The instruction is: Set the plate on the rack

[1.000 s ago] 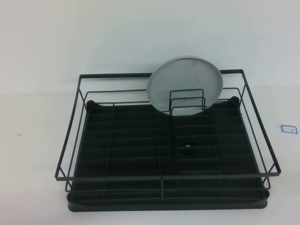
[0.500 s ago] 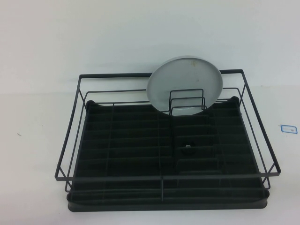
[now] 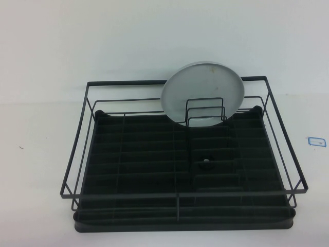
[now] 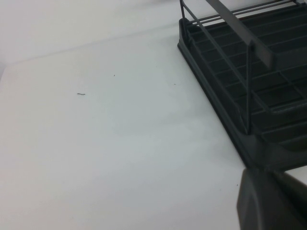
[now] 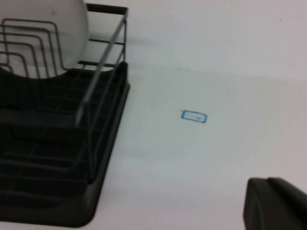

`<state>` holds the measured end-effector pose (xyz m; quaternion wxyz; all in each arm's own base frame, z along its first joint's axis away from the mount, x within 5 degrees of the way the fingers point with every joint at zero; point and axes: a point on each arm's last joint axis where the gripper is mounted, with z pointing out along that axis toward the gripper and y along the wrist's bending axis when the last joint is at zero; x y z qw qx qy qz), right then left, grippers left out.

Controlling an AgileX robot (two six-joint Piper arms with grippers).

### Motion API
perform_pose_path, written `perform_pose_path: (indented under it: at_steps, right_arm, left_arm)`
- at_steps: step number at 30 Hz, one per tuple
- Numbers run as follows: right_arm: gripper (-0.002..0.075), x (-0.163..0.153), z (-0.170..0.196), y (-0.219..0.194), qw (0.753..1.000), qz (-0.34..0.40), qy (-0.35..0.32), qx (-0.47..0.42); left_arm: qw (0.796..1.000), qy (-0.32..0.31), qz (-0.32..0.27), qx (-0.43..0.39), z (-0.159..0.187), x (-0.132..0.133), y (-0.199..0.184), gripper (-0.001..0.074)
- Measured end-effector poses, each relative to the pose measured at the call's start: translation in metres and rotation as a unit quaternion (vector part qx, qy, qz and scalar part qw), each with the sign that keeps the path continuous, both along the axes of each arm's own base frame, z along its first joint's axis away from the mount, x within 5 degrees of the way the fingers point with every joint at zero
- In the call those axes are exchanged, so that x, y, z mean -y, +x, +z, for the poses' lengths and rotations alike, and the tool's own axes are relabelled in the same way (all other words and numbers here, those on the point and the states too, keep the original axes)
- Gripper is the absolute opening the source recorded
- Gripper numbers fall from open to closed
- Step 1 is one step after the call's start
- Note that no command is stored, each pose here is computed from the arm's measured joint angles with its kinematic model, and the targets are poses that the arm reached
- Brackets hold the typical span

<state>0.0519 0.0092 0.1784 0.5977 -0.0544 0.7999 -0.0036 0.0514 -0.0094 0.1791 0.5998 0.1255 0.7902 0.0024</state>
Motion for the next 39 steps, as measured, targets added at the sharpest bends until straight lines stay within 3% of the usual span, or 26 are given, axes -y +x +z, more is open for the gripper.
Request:
perform_pose_path:
  at_steps: [10, 21, 39]
  right_arm:
    - [0.0018, 0.015, -0.002, 0.002, 0.996, -0.084, -0.009, 0.023]
    - [0.0019, 0.015, -0.014, -0.002, 0.995, -0.089, 0.000, -0.039]
    - [0.0018, 0.015, -0.014, -0.002, 0.995, -0.088, 0.009, -0.042]
  left_arm:
    - [1.000, 0.000, 0.000, 0.000, 0.000, 0.000, 0.000, 0.0000]
    - [1.000, 0.000, 0.000, 0.000, 0.000, 0.000, 0.000, 0.0000]
    - [1.000, 0.000, 0.000, 0.000, 0.000, 0.000, 0.000, 0.0000]
